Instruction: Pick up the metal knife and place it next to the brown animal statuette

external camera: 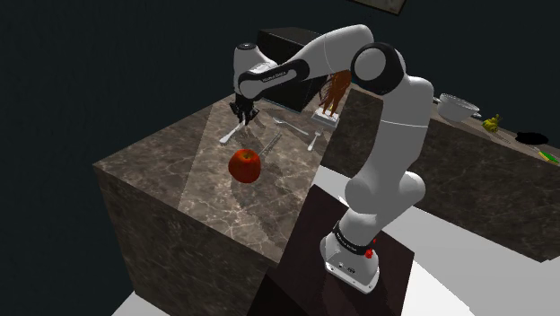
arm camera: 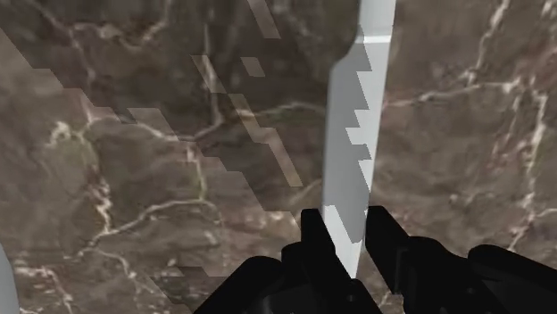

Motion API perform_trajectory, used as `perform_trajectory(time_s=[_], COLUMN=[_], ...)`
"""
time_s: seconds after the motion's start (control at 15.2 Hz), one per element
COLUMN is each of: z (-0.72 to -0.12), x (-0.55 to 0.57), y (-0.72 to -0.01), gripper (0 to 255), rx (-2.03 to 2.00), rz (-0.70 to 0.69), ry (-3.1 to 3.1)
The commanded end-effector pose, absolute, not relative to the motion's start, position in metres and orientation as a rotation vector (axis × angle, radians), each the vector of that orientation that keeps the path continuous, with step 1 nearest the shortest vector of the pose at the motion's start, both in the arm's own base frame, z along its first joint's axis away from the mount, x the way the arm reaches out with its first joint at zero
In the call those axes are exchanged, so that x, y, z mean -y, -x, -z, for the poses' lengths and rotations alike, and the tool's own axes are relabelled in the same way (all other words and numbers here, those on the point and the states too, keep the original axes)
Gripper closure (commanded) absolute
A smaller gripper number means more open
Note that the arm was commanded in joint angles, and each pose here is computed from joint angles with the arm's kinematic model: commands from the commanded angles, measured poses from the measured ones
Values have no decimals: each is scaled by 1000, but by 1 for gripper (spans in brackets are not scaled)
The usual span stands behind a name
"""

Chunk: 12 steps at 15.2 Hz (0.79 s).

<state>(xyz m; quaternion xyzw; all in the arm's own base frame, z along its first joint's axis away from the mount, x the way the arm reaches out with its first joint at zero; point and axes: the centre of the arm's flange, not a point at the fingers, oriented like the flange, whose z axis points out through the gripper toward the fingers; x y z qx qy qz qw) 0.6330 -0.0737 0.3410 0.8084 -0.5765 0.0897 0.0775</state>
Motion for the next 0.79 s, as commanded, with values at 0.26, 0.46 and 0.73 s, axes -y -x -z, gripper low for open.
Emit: perform_trajectory(time_s=[0.26,0.46,0.73], z=[-341,-341,-390], x=[74,74,62], y=[-633,-633,-630], gripper=[0,0,0], rx=[1727,1727,1727], rz=[-269,-269,-269], ry=[-2422,-2422,-2422])
